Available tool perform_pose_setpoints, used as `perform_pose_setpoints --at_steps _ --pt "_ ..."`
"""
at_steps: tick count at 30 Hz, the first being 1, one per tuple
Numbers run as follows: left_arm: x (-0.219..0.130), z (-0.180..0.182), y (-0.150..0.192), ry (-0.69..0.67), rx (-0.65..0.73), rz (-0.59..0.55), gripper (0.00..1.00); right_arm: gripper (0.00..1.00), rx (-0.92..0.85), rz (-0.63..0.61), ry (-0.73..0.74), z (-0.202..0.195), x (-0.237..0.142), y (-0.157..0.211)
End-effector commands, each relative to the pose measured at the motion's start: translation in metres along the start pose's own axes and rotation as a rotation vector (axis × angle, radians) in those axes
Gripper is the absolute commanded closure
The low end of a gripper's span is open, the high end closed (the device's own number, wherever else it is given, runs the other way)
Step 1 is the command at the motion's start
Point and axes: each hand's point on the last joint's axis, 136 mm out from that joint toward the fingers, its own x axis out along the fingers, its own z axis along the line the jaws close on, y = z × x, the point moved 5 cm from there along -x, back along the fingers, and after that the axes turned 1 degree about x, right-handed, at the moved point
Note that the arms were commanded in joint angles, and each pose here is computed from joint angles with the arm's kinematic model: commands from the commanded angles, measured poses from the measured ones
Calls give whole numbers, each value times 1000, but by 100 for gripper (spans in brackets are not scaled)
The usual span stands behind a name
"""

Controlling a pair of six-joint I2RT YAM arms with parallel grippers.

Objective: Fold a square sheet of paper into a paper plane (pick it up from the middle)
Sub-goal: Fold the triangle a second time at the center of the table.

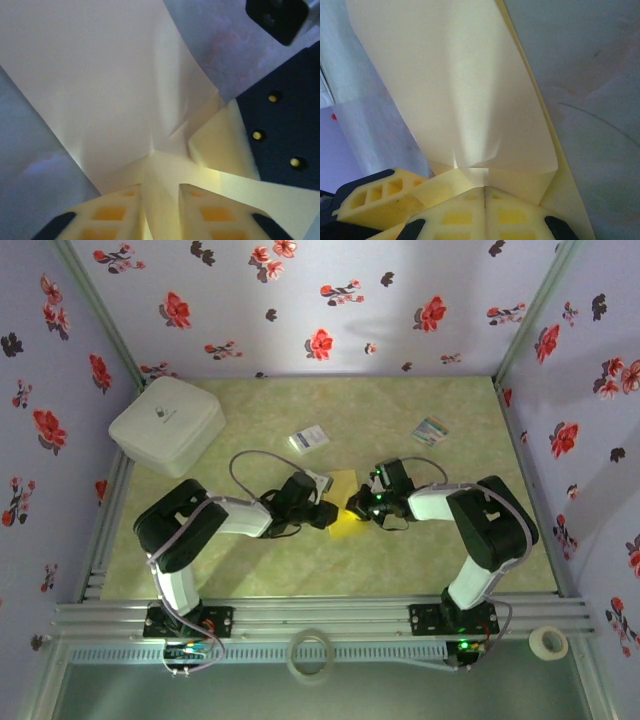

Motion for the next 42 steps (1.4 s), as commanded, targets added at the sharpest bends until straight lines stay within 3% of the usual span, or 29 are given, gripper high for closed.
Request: perform_pose_setpoints --at_steps 1,6,15,17,22,27,42 --pt "-20 -1 -15 -35 -45 -13 66 100 71 -22 88 -25 3 4" --pt "-44 -9 -28 -32 -108 -35 63 100 74 -29 89 -24 2 4" --pt "-35 -41 -19 169 -245 167 96 100 81 -36 83 -24 1 4" --pt "-32 -46 -19 193 -252 179 99 100 81 -35 83 -24 1 4" --pt "-22 -57 -15 265 -274 268 100 100 79 -34 83 -23 1 3" --pt "-11 -54 -7 239 -292 326 100 100 83 -34 85 -24 2 4" --pt "2 -44 4 173 -291 383 100 100 82 -30 81 -23 2 3"
